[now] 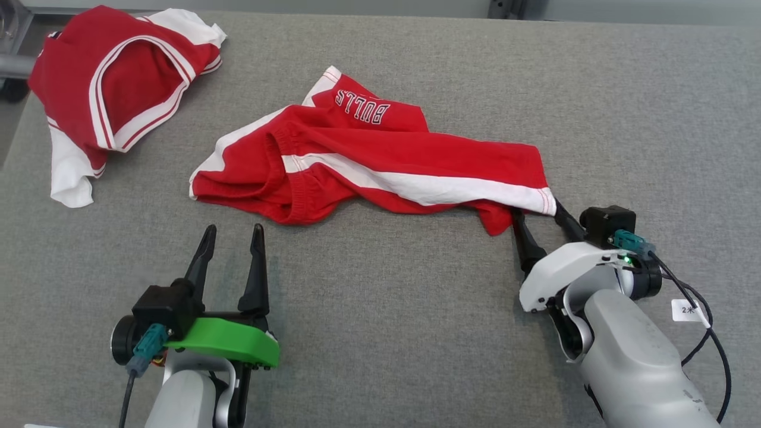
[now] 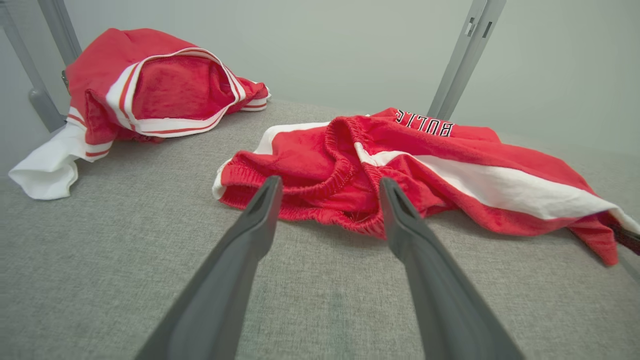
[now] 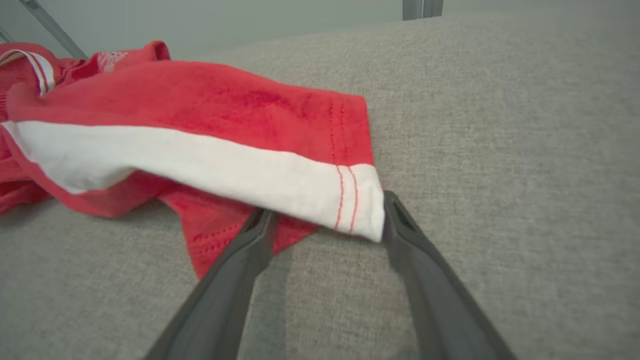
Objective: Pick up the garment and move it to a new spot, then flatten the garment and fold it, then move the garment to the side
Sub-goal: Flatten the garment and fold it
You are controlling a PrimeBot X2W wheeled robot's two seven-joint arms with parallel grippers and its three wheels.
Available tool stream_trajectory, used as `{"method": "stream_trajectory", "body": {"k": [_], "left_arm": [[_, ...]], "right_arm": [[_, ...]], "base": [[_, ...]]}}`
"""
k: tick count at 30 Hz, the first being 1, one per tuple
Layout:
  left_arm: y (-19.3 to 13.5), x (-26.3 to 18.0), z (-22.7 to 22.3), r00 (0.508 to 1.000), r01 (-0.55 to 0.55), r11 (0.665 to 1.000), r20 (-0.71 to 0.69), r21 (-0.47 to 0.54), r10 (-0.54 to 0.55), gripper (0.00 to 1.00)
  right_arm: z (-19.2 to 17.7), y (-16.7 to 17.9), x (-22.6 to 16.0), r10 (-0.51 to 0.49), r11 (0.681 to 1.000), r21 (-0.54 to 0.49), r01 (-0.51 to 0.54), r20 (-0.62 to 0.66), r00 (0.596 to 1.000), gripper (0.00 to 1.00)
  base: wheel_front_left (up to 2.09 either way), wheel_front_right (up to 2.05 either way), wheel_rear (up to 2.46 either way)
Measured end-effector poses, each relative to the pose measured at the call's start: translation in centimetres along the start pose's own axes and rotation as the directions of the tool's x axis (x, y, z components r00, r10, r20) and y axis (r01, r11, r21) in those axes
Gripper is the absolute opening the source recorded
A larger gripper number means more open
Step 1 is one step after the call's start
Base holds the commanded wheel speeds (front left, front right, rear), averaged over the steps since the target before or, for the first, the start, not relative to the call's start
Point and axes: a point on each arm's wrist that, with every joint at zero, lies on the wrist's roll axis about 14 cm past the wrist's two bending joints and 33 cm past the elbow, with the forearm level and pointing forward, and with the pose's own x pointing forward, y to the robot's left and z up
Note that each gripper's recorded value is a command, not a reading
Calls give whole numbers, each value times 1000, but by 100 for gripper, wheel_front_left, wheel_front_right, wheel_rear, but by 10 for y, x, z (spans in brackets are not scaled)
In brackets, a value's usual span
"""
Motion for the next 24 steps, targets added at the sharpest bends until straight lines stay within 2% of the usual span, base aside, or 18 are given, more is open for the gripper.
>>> {"method": "stream_trajectory", "body": {"k": [1,2,3,4,5,6,7,14,24], "left_arm": [[1,-2,-1,1000,-5,1000,-3,0,5,100],[1,-3,-2,1000,-8,1000,-6,0,8,100],[2,-3,-2,1000,-10,1000,-6,-1,10,100],[2,-3,-2,1000,-11,1000,-6,0,11,100],[3,-4,-2,1000,-14,1000,-7,1,14,100],[3,-4,-3,1000,-17,1000,-9,2,17,100],[3,-4,-3,1000,-16,1000,-10,3,16,100],[-3,-3,-6,1000,3,1000,-16,11,-3,100],[-45,5,-9,992,129,992,-15,-6,-129,100]], "right_arm": [[-4,1,1,-1,1000,13,1,-13,1000,100],[-5,2,4,2,1000,15,-2,-22,1000,78],[-6,3,6,5,1000,18,-4,-27,1000,61],[-6,4,8,8,1000,26,-7,-33,999,45],[-8,5,10,11,999,34,-9,-40,999,38],[-9,6,11,15,999,32,-13,-48,999,12],[-9,7,12,20,999,26,-19,-51,999,0],[12,1,11,2,1000,25,-3,13,1000,0],[27,-58,-28,-165,986,26,163,81,983,0]], "base": [[0,0,0],[0,0,0],[0,0,0],[0,0,0],[0,0,0],[0,0,0],[0,0,0],[0,0,0],[0,0,0]]}}
